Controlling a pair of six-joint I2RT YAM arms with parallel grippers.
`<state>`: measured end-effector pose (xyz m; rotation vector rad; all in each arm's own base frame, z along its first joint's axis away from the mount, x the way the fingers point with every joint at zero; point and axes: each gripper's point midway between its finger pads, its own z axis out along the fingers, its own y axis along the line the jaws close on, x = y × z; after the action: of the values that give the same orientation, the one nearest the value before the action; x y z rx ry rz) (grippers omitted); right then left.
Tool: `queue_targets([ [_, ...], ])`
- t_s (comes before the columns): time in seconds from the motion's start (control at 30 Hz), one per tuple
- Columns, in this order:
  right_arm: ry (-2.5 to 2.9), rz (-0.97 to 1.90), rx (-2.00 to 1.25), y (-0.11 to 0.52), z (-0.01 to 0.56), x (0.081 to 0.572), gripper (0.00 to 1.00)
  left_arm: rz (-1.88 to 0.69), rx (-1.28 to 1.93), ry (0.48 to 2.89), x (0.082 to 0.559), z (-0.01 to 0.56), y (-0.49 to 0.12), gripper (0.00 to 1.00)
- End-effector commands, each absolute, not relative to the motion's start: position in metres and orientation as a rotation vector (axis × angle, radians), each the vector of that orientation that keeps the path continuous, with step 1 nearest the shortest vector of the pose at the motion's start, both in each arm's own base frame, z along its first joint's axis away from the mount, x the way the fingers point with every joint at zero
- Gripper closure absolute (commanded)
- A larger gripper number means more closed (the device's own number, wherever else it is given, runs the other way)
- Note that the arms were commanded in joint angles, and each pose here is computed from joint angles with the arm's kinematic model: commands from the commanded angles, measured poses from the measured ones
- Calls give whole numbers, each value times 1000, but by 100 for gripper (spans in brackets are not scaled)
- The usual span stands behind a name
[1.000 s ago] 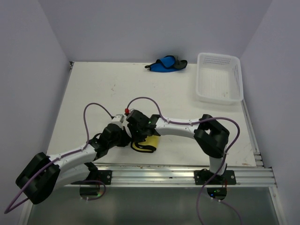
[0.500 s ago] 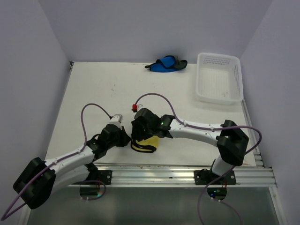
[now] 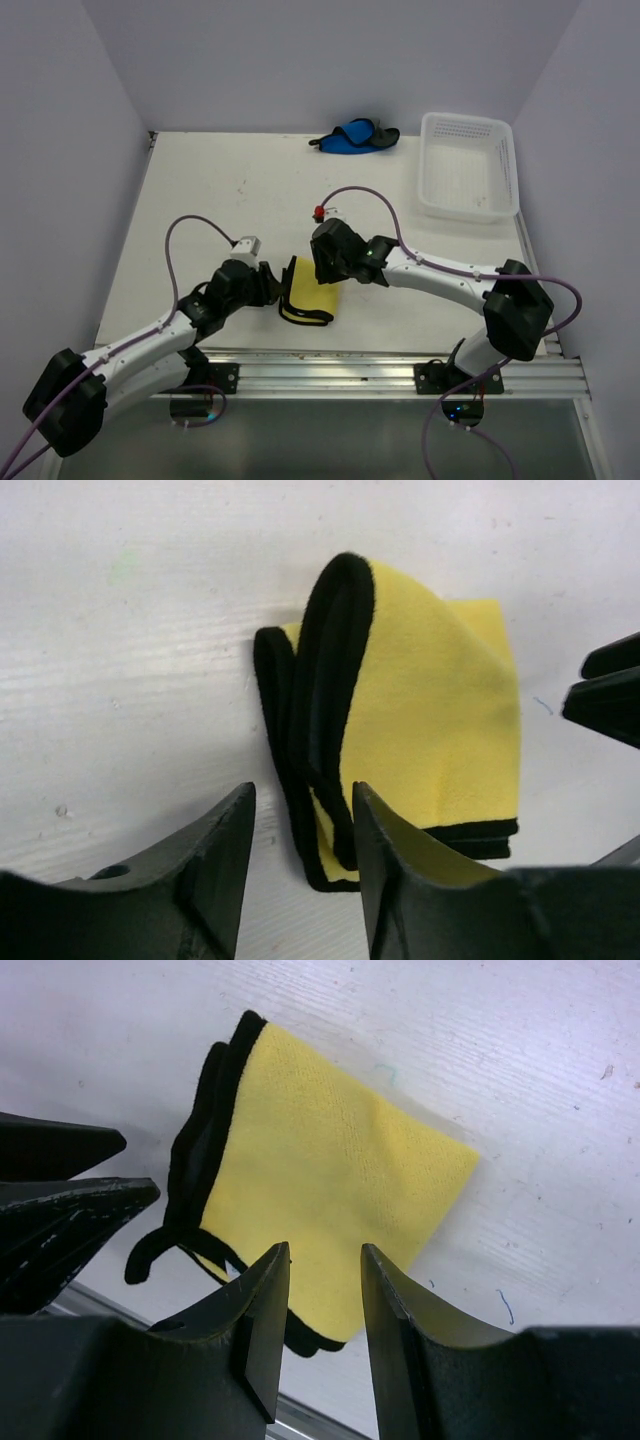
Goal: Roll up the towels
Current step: Fold the towel
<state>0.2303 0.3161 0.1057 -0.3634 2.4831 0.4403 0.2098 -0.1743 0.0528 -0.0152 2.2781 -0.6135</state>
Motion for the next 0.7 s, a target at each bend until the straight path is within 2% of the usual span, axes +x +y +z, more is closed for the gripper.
queue_targets([
  [0.0, 2464, 443, -337, 316, 110, 236, 62, -710, 61, 2134, 229, 98, -195, 51],
  [0.13, 2470, 447, -332, 315, 104, 238, 62, -743, 131, 2152, 229, 100, -207, 48],
  [0.37, 2478, 440, -319, 307, 98, 236, 62, -638, 121, 2337, 215, 62, -194, 48],
  [0.67, 2493, 442, -309, 302, 90, 234, 62, -791, 146, 2272, 206, 72, -208, 52],
])
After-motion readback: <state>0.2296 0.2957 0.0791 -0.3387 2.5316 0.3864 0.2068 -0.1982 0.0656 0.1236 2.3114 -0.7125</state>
